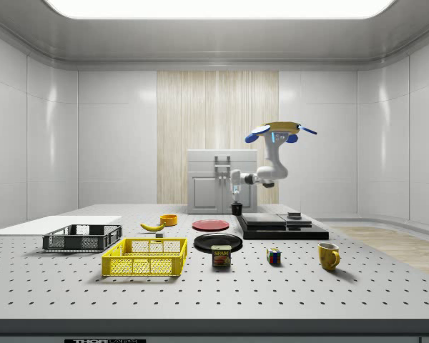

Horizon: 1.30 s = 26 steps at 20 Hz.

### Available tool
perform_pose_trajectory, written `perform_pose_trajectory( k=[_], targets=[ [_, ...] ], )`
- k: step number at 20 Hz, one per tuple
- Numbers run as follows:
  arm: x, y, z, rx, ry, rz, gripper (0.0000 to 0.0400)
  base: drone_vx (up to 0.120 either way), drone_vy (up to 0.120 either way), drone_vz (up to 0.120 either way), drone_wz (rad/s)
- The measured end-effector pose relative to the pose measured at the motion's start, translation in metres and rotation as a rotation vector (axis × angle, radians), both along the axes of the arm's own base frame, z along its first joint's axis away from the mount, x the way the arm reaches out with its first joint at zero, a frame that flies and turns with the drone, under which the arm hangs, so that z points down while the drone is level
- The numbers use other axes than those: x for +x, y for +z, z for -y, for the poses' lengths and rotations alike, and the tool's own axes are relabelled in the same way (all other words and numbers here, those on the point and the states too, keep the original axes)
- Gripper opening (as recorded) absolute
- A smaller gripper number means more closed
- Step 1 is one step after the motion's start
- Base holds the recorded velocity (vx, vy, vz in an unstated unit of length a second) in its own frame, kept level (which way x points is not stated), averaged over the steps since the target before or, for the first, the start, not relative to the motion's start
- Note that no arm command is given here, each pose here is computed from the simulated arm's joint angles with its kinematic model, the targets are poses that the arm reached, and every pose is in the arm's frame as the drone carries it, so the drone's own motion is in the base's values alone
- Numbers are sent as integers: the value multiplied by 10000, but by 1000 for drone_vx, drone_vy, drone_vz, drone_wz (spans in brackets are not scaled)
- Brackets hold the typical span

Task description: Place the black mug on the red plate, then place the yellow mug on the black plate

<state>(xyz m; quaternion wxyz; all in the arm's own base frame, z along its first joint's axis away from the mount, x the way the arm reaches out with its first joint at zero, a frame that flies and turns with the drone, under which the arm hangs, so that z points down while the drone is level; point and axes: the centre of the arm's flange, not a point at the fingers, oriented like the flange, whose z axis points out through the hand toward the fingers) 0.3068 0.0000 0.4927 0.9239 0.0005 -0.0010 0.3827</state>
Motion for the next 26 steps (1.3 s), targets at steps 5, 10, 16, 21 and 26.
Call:
perform_pose_trajectory(
  k=[5,10,16,21,26],
  targets=[
    [0,0,0,0,0,0,110,120,-104,0,0],
    [0,0,0,0,1,0,110,120,0,0,0],
    [0,0,0,0,1,0,110,120,0,0,0],
    [0,0,0,0,1,0,110,120,0,-112,0],
    [0,0,0,0,1,0,110,120,0,0,0]
  ],
)
